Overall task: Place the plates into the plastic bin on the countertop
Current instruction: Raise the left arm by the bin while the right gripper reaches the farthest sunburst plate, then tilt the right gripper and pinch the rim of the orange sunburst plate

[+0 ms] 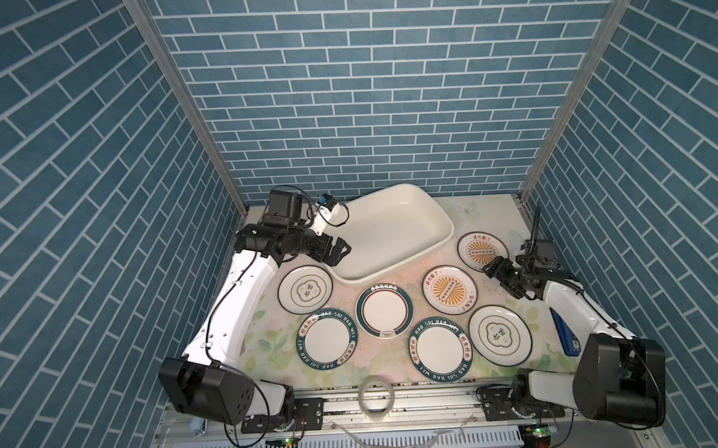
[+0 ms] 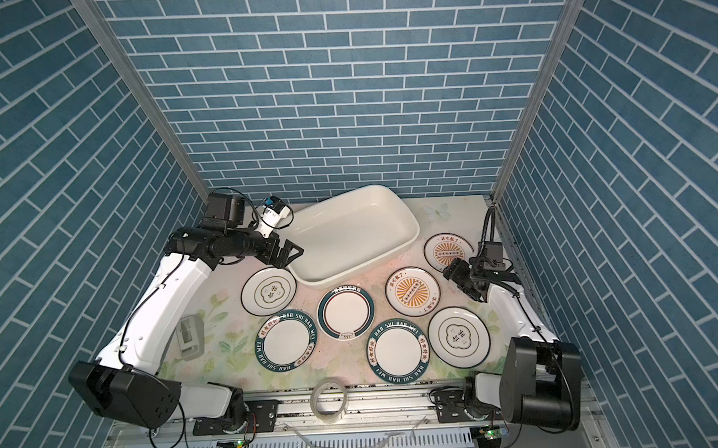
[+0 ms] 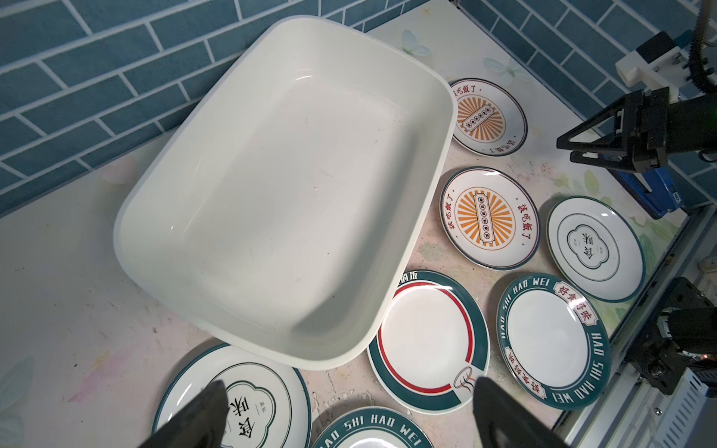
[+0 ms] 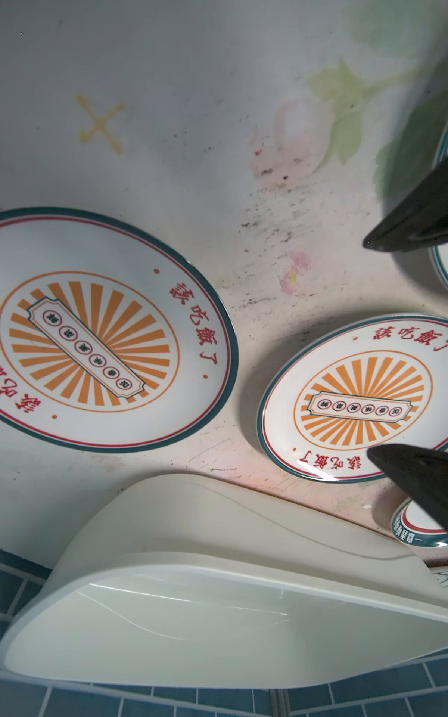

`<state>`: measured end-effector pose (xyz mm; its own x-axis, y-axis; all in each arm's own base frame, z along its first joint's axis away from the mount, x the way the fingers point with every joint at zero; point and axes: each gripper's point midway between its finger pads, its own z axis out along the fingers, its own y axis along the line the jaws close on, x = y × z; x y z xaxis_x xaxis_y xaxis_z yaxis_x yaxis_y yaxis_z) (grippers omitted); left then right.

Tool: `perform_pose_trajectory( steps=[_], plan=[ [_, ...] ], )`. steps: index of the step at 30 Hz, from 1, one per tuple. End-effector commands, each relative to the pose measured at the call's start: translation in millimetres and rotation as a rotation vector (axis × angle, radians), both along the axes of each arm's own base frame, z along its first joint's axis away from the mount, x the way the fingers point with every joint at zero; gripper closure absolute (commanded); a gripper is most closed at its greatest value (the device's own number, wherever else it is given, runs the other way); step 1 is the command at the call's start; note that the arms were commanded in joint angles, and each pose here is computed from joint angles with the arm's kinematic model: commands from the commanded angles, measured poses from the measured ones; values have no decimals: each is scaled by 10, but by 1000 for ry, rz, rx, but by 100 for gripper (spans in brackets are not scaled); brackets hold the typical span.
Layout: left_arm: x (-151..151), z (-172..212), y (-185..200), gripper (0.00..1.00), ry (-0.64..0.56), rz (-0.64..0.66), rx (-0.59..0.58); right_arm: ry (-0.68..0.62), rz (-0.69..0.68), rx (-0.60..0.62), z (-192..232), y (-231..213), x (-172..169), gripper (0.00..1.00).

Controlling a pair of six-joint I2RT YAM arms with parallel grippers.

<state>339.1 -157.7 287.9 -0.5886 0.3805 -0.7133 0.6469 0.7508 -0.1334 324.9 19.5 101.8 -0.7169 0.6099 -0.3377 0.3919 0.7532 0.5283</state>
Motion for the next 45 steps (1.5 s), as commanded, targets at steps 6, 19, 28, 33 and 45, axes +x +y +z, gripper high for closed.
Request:
perform_pose_trajectory(
  steps=[6,19,28,33,45],
  plan=[
    [-19,16,-81,0,19,-23,-30,-9,-185,34,-33,-420,120,22],
    [-107,-60,-112,1,45,-52,-44,-37,-251,165,-255,-717,292,25],
    [-109,-107,-167,0,55,-76,-64,-58,-196,271,-413,-652,548,32],
    [-75,-122,-181,0,56,-74,-70,-75,-192,323,-541,-656,649,39],
    [-46,-138,-200,0,59,-75,-80,-77,-217,386,-792,-712,843,49]
  ],
)
